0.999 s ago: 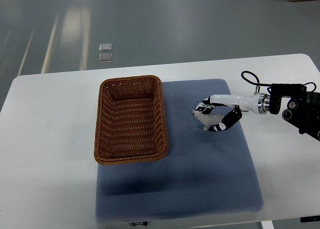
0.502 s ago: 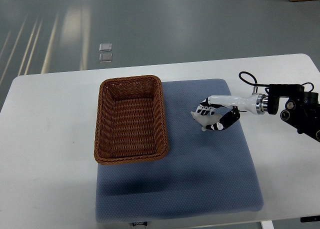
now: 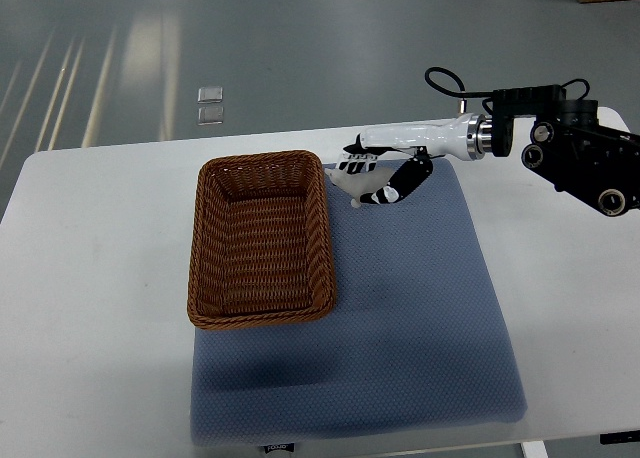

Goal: Place white bear in brown basket with right hand
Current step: 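Lift the bear and carry it with the right hand over the basket, then open the right hand to drop the bear into the basket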

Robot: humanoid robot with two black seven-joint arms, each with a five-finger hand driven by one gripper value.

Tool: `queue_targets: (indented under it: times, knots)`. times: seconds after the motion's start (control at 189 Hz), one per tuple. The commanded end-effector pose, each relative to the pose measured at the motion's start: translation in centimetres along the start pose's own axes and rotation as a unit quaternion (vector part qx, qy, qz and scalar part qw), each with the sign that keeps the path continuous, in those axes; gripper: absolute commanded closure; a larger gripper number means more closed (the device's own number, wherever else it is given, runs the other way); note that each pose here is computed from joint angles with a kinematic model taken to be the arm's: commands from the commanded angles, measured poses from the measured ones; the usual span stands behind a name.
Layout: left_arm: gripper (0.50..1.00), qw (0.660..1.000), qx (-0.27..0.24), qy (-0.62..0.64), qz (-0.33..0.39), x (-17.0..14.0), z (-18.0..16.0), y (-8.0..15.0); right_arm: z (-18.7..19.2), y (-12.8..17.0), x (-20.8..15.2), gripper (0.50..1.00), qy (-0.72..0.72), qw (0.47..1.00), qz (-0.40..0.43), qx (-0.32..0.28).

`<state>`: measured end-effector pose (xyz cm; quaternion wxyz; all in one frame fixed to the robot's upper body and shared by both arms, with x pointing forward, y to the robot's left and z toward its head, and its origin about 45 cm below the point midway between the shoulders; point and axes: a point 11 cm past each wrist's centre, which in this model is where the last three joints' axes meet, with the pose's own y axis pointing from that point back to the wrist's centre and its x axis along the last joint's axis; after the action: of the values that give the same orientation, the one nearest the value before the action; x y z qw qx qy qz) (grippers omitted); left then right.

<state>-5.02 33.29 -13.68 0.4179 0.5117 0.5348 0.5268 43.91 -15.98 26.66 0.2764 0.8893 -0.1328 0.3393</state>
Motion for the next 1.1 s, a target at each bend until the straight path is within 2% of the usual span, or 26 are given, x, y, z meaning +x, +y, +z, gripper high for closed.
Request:
queue_targets:
  times: [0.0, 0.09, 0.211, 0.323, 0.534, 0.819, 0.841, 0.846, 0.856, 0.872, 0.878, 0.883, 0.888, 0.894, 0.899, 0.904, 0.909, 0.915, 0.92, 0.925, 0.931, 0.936, 0.941, 0.957, 0.999, 1.094]
  knots:
    - [0.500, 1.000, 0.000, 0.000, 0.000, 0.0, 0.0, 0.0, -3.1, -2.2, 1.1, 1.000, 0.027, 0.999, -0.008, 0.027]
    - [0.500, 1.000, 0.000, 0.000, 0.000, 0.0, 0.0, 0.0, -6.3, -5.2, 0.5, 1.000, 0.045, 0.997, -0.025, 0.060]
    - [0.500, 1.000, 0.000, 0.000, 0.000, 0.0, 0.0, 0.0, -8.9, -8.6, -1.5, 1.000, 0.044, 0.994, -0.045, 0.087]
    - [0.500, 1.000, 0.000, 0.000, 0.000, 0.0, 0.0, 0.0, -9.5, -10.9, -2.9, 1.000, 0.035, 0.994, -0.057, 0.087]
    - [0.500, 1.000, 0.000, 0.000, 0.000, 0.0, 0.0, 0.0, -6.2, -10.8, -3.5, 1.000, 0.032, 0.998, -0.051, 0.026]
    - [0.500, 1.000, 0.000, 0.000, 0.000, 0.0, 0.0, 0.0, -5.3, -10.9, -4.7, 1.000, 0.018, 0.999, -0.038, 0.024]
    - [0.500, 1.000, 0.000, 0.000, 0.000, 0.0, 0.0, 0.0, -5.3, -10.9, -4.6, 0.971, 0.017, 0.999, -0.036, 0.024]
    - [0.500, 1.000, 0.000, 0.000, 0.000, 0.0, 0.0, 0.0, -5.3, -10.9, -4.6, 0.951, 0.016, 0.999, -0.036, 0.025]
    - [0.500, 1.000, 0.000, 0.000, 0.000, 0.0, 0.0, 0.0, -5.3, -10.9, -4.6, 0.951, 0.016, 0.999, -0.036, 0.025]
    - [0.500, 1.000, 0.001, 0.000, 0.000, 0.0, 0.0, 0.0, -5.4, -10.9, -4.5, 0.902, 0.015, 0.999, -0.034, 0.026]
    - [0.500, 1.000, 0.001, 0.000, 0.000, 0.0, 0.0, 0.0, -5.4, -10.9, -4.5, 0.901, 0.015, 0.999, -0.034, 0.026]
    - [0.500, 1.000, 0.000, 0.000, 0.000, 0.0, 0.0, 0.0, -5.4, -10.9, -4.5, 0.873, 0.014, 0.999, -0.033, 0.026]
    - [0.500, 1.000, 0.000, 0.000, 0.000, 0.0, 0.0, 0.0, -5.4, -10.9, -4.5, 0.873, 0.014, 0.999, -0.033, 0.026]
    - [0.500, 1.000, 0.000, 0.000, 0.000, 0.0, 0.0, 0.0, -5.4, -10.9, -4.4, 0.840, 0.013, 0.999, -0.032, 0.027]
    - [0.500, 1.000, 0.000, 0.000, 0.000, 0.0, 0.0, 0.0, -5.4, -10.9, -4.4, 0.840, 0.013, 0.999, -0.032, 0.027]
    - [0.500, 1.000, 0.000, 0.000, 0.000, 0.0, 0.0, 0.0, -5.4, -10.9, -4.4, 0.800, 0.012, 0.999, -0.031, 0.028]
    - [0.500, 1.000, 0.000, 0.000, 0.000, 0.0, 0.0, 0.0, -5.4, -10.9, -4.4, 0.799, 0.012, 0.999, -0.031, 0.028]
    - [0.500, 1.000, 0.000, 0.000, 0.000, 0.0, 0.0, 0.0, -5.4, -10.9, -4.3, 0.757, 0.012, 0.999, -0.030, 0.028]
    - [0.500, 1.000, 0.000, 0.000, 0.000, 0.0, 0.0, 0.0, -5.4, -10.9, -4.3, 0.756, 0.012, 0.999, -0.030, 0.028]
    - [0.500, 1.000, 0.000, 0.000, 0.000, 0.0, 0.0, 0.0, -5.5, -10.9, -4.2, 0.716, 0.012, 0.999, -0.029, 0.029]
    - [0.500, 1.000, 0.000, 0.000, 0.000, 0.0, 0.0, 0.0, -5.5, -10.9, -4.2, 0.715, 0.012, 0.999, -0.029, 0.029]
    - [0.500, 1.000, 0.000, 0.000, 0.000, 0.0, 0.0, 0.0, -5.5, -10.9, -4.2, 0.683, 0.013, 0.999, -0.027, 0.029]
    - [0.500, 1.000, 0.000, 0.000, 0.000, 0.0, 0.0, 0.0, -5.5, -10.9, -4.2, 0.683, 0.013, 0.999, -0.027, 0.029]
    - [0.500, 1.000, 0.000, 0.000, 0.000, 0.0, 0.0, 0.0, -5.5, -10.9, -4.1, 0.640, 0.012, 0.999, -0.024, 0.030]
    - [0.500, 1.000, 0.000, 0.000, 0.000, 0.0, 0.0, 0.0, -5.6, -10.9, -3.9, 0.609, 0.009, 0.999, -0.016, 0.032]
    - [0.500, 1.000, 0.000, 0.000, 0.000, 0.0, 0.0, 0.0, -5.7, -10.9, -3.5, 0.597, 0.007, 0.999, -0.005, 0.035]
